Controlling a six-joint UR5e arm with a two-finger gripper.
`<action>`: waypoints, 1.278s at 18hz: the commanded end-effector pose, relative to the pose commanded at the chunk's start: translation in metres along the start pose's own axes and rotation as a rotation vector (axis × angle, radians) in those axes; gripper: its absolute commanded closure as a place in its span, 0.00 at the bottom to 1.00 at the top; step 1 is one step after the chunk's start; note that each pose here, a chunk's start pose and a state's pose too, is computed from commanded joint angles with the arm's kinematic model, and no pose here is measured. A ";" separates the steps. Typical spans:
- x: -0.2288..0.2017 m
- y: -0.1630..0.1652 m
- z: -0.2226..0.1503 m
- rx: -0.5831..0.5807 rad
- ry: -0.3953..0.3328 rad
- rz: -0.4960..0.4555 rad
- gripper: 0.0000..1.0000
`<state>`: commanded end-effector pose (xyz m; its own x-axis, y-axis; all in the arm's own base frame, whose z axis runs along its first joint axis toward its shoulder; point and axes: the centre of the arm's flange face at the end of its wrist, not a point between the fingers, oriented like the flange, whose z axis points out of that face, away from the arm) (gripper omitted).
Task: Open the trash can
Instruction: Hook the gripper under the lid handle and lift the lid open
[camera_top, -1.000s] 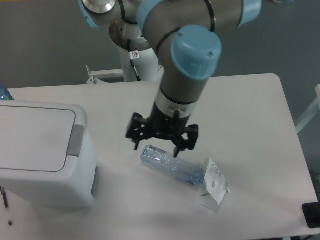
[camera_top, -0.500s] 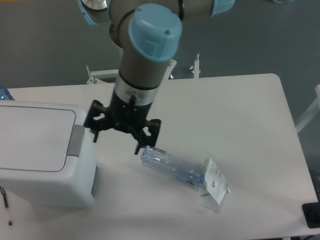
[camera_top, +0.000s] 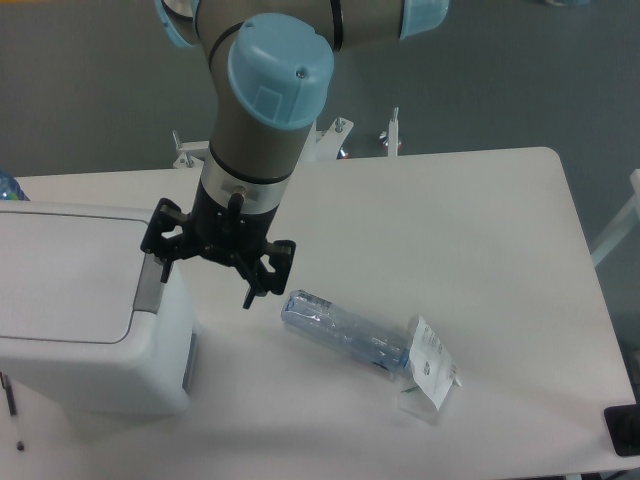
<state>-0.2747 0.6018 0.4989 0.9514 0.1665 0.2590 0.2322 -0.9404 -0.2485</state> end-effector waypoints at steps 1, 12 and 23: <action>0.002 0.000 0.005 -0.007 0.006 0.002 0.00; 0.006 -0.004 0.013 -0.014 0.012 -0.031 0.00; 0.005 -0.005 0.017 -0.018 0.014 -0.030 0.00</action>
<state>-0.2679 0.6129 0.4857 0.9412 0.1907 0.2790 0.2568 -0.9402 -0.2236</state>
